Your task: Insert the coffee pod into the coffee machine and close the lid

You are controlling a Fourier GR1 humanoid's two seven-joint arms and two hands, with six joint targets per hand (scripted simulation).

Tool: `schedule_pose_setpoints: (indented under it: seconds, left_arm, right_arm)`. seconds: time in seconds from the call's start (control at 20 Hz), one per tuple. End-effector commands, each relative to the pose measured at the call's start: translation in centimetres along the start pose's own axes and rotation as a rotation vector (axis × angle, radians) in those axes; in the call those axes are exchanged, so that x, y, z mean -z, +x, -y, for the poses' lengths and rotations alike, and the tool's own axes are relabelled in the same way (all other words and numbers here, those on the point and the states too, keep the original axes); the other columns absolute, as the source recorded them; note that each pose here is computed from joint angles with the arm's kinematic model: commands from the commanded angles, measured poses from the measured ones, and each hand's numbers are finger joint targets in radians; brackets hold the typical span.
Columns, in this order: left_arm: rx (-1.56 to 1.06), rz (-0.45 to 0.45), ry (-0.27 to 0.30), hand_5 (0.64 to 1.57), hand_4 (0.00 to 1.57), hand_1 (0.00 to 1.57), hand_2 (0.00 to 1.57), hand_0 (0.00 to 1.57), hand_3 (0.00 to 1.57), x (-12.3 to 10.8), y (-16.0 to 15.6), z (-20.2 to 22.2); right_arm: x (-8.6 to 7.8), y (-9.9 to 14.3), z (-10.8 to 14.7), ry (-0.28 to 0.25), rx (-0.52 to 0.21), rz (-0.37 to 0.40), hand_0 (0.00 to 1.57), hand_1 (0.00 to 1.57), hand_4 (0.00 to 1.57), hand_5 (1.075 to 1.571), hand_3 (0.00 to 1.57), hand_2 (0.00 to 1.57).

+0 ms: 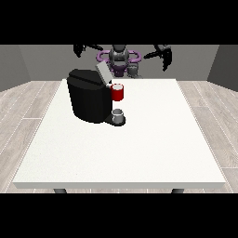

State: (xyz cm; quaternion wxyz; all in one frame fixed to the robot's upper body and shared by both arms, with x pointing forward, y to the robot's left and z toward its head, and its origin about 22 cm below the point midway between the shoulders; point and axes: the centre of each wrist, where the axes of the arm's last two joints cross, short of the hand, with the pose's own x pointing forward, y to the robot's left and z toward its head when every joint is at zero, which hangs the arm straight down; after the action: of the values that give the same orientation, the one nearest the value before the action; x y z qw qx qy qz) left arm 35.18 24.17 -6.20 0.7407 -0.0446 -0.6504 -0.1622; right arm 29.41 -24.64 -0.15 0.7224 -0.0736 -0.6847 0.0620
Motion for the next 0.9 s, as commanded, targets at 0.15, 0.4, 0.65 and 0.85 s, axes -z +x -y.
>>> schedule_pose_setpoints:
  seconds: [0.15,0.4,0.65,0.85]
  left_arm:
    - [-0.073,0.006,-0.045,1.571,0.43,0.00,0.00,0.00,0.00,-1.0,-0.6,2.6]
    - [-0.050,0.098,-0.030,1.571,0.40,0.00,0.00,0.00,0.00,-1.2,1.5,1.6]
    - [-0.051,0.120,-0.074,1.571,0.38,0.00,0.00,0.00,0.00,-1.6,2.4,2.8]
    - [-0.033,0.156,0.025,1.571,0.35,0.00,0.00,0.00,0.00,-2.3,3.7,1.5]
  right_arm:
    - [2.9,3.0,1.9,-0.035,-0.018,-0.007,0.00,0.00,0.00,1.571,0.00,0.00]
    - [4.2,3.8,5.0,-0.060,0.027,0.000,0.00,0.00,0.17,1.571,0.00,0.00]
    - [5.3,2.9,5.4,-0.097,0.140,-0.058,0.00,0.00,0.09,1.571,0.00,0.00]
    - [6.5,5.1,4.2,-0.029,0.150,-0.057,0.00,0.00,0.17,1.571,0.00,0.00]
